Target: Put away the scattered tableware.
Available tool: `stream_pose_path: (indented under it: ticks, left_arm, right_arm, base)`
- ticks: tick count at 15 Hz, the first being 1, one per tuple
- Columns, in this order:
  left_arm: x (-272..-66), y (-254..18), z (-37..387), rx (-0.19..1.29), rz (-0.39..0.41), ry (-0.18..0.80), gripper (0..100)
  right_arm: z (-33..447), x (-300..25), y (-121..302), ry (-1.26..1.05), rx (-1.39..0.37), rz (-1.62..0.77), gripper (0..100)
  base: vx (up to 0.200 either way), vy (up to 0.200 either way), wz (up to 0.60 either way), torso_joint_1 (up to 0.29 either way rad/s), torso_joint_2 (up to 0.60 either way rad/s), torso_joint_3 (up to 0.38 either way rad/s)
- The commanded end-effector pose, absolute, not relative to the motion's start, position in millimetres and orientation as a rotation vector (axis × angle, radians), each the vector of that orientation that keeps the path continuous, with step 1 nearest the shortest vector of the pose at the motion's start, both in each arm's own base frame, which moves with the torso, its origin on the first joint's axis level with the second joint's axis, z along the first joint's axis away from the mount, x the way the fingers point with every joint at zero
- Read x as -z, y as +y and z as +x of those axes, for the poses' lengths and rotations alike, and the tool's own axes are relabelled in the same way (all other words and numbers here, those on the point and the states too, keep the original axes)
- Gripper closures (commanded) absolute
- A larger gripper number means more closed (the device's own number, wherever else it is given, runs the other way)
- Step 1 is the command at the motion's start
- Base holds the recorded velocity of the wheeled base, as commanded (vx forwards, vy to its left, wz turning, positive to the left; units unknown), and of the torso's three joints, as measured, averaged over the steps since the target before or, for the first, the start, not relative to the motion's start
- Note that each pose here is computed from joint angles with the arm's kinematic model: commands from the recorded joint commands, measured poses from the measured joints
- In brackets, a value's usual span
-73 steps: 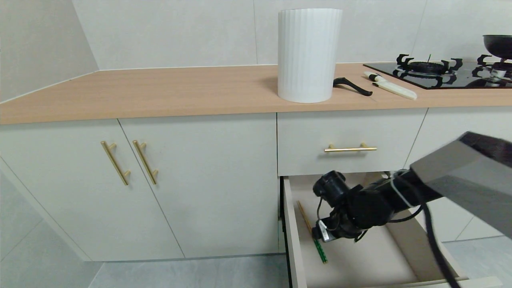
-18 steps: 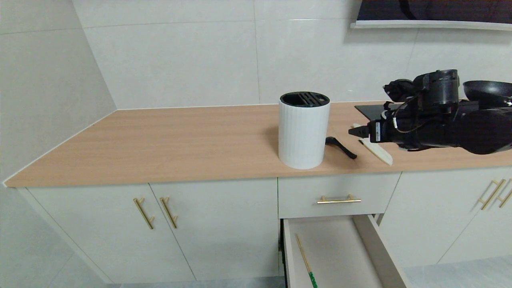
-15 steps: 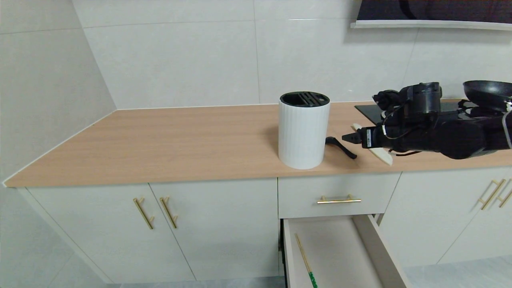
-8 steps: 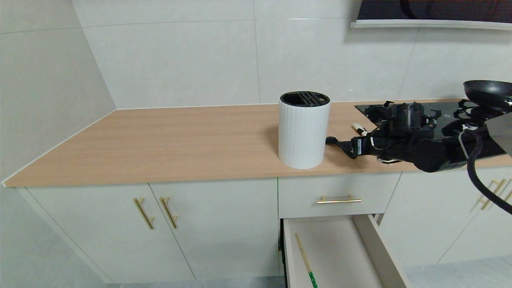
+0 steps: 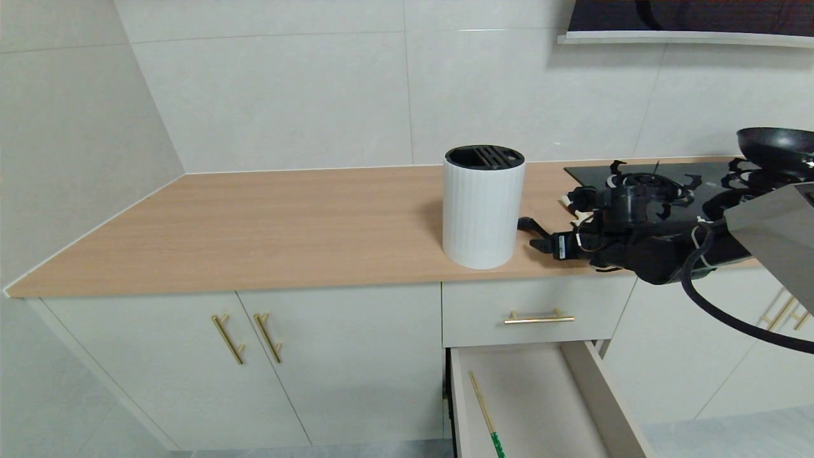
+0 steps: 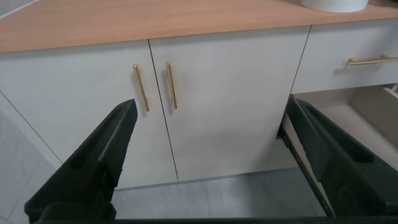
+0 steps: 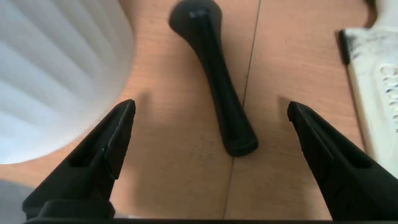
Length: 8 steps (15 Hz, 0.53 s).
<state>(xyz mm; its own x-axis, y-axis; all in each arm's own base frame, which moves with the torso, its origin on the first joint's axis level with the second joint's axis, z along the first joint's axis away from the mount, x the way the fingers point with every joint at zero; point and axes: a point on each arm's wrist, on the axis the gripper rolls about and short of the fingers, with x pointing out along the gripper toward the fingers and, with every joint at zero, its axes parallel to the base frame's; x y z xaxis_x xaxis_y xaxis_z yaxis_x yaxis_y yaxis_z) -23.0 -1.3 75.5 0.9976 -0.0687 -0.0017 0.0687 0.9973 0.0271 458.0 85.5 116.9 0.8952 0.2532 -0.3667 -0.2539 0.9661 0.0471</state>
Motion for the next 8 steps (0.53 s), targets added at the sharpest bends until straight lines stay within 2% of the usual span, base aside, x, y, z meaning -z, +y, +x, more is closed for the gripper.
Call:
stream_pose_path:
  ticks: [1, 8]
  left_arm:
    - [-75.6, -1.3, -23.0, 0.069, 0.028, 0.001, 0]
    - [-75.4, -1.3, -23.0, 0.069, 0.028, 0.002, 0]
  right_arm:
    - [462.1, -109.5, 84.3, 0.391, -0.254, -0.001, 0]
    - [461.9, -109.5, 85.0, 0.391, -0.254, -0.003, 0]
  base:
    - [0.0, 0.0, 0.0, 0.0, 0.0, 0.0]
    - [0.0, 0.0, 0.0, 0.0, 0.0, 0.0]
